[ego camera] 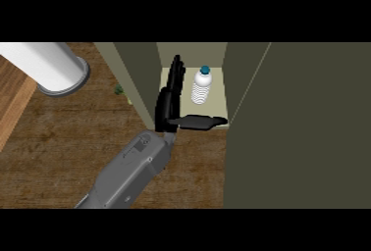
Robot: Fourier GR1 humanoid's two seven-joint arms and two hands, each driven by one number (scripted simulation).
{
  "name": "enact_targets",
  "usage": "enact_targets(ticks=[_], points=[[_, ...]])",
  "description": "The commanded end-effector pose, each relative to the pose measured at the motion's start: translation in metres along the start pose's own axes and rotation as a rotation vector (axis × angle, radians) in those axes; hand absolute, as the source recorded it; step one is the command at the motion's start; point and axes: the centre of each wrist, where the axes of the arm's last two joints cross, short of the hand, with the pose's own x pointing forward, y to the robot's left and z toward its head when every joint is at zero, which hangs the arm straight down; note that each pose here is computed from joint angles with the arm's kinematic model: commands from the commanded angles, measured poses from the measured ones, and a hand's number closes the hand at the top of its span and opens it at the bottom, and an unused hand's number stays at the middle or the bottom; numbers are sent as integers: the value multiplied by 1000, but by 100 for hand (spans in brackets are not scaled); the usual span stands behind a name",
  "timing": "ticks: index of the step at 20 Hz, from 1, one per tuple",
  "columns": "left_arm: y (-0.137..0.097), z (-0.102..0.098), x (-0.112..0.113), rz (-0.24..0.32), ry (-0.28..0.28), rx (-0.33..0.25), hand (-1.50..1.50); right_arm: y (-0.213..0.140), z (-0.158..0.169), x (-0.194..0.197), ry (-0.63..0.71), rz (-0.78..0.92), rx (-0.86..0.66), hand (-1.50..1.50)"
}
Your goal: Pick up the bottled water, place it into the cabinet and close the cabinet
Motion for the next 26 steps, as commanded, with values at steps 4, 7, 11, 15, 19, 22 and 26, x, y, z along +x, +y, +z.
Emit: enact_targets(ticks=[4, 7, 11, 15, 19, 22, 26], points=[[2, 68, 2, 72, -5, 13, -150, 32, -1, 29, -22, 54, 25, -150], [-2, 89, 12, 110, 1, -33, -150, 46, -9, 34, -33, 64, 31, -150], [7, 120, 23, 132, 50, -109, 150, 35, -15, 33, -2, 79, 96, 150], [28, 155, 32, 129, 33, -120, 150, 33, -9, 27, 41, 68, 192, 150], [73, 172, 37, 80, 34, -117, 150, 40, -13, 29, 69, 57, 219, 150], [93, 173, 51, 69, 35, -105, 150, 34, -8, 22, 109, 74, 303, 150], [122, 181, 55, 44, 62, -117, 150, 49, -17, 21, 128, 55, 431, 150]])
